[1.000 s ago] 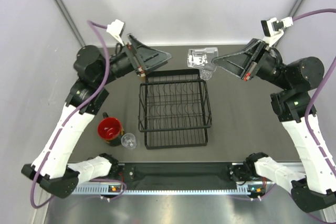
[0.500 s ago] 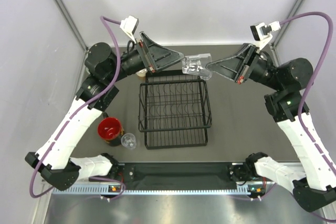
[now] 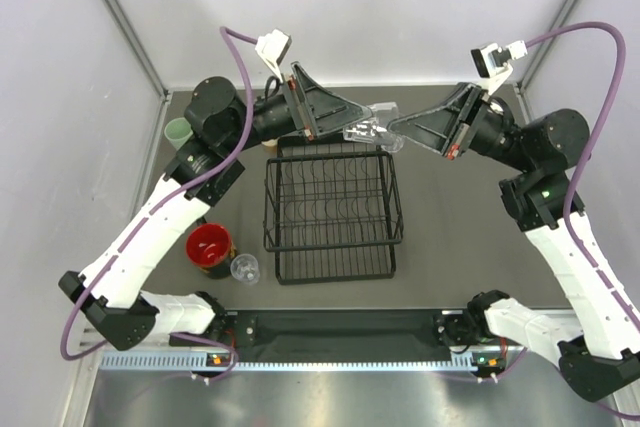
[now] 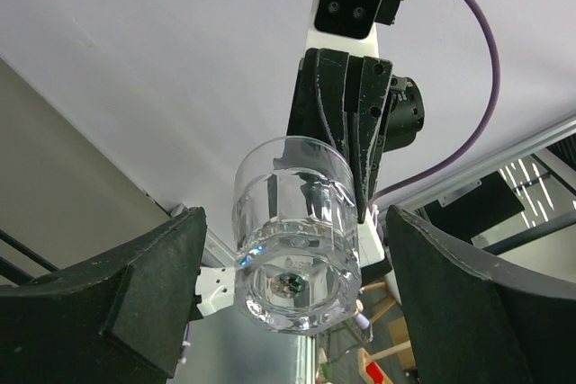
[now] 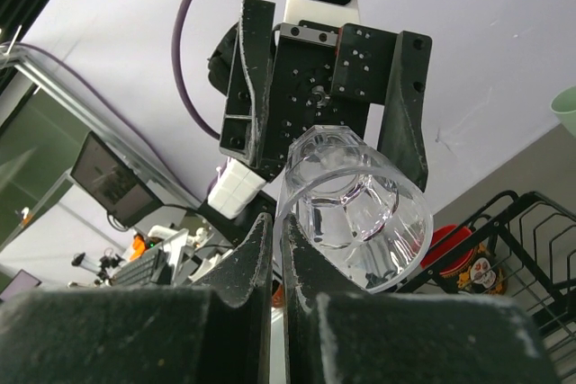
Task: Load the cups into the dish rack
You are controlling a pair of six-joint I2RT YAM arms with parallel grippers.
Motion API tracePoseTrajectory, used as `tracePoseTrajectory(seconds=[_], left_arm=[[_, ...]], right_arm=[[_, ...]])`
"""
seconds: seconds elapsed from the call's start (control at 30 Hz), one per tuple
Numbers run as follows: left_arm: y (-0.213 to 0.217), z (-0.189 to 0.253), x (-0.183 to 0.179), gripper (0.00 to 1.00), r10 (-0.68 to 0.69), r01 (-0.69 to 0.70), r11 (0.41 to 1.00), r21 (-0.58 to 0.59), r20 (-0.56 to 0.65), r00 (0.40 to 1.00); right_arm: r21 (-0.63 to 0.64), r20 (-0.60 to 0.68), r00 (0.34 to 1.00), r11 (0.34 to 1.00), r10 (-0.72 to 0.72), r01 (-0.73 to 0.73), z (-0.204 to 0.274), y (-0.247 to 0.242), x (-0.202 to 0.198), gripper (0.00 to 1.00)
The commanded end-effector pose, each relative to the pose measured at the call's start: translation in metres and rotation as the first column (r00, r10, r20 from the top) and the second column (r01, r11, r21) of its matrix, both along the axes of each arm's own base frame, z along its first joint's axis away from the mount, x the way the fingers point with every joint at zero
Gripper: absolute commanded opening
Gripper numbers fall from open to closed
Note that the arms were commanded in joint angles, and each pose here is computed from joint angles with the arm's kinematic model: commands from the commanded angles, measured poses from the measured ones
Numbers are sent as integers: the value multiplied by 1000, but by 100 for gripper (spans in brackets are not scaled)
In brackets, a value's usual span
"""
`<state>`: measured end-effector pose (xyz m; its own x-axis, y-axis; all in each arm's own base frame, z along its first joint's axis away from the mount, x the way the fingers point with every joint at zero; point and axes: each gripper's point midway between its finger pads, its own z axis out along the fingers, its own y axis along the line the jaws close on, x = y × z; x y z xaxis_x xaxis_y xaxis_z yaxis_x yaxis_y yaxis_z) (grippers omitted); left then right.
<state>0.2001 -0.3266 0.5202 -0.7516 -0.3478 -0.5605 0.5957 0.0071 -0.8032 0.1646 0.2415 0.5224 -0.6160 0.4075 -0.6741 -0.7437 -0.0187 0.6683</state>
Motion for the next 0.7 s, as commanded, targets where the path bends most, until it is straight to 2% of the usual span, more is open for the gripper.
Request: tracePoseTrajectory(seconds=[0.0, 0.2, 0.4, 0.47, 0.5, 0.57, 0.6, 0.67], left_arm=[[6, 28, -14, 85, -20, 24, 999, -48, 88, 996], [6, 29, -17, 76, -36, 40, 998, -47, 89, 995], [4, 21, -20, 73, -60, 62, 998, -20, 62, 996], [4, 20, -21, 65, -65, 66, 998, -19, 63, 996], [4, 20, -20, 50, -63, 64, 998, -14, 58, 996], [4, 16, -19, 36, -62, 62, 998, -3, 45, 997], [4, 13, -19, 16, -60, 59, 998, 13, 30, 998], [4, 5, -15, 0, -39, 39, 998, 44, 6, 999]], right_arm=[[32, 85, 996, 999, -23, 20, 19, -4, -10, 0], [28, 62, 997, 999, -48, 47, 11, -5, -4, 0], [38, 63, 996, 997, -68, 65, 11, -7, -5, 0], [35, 59, 996, 997, -71, 69, 9, -7, -3, 0], [35, 56, 996, 997, -69, 67, 8, -7, -3, 0], [33, 50, 997, 997, -66, 65, 7, -6, -2, 0], [30, 47, 997, 997, -67, 65, 6, -6, -2, 1], [11, 28, 997, 997, -75, 75, 0, -6, 0, 19]])
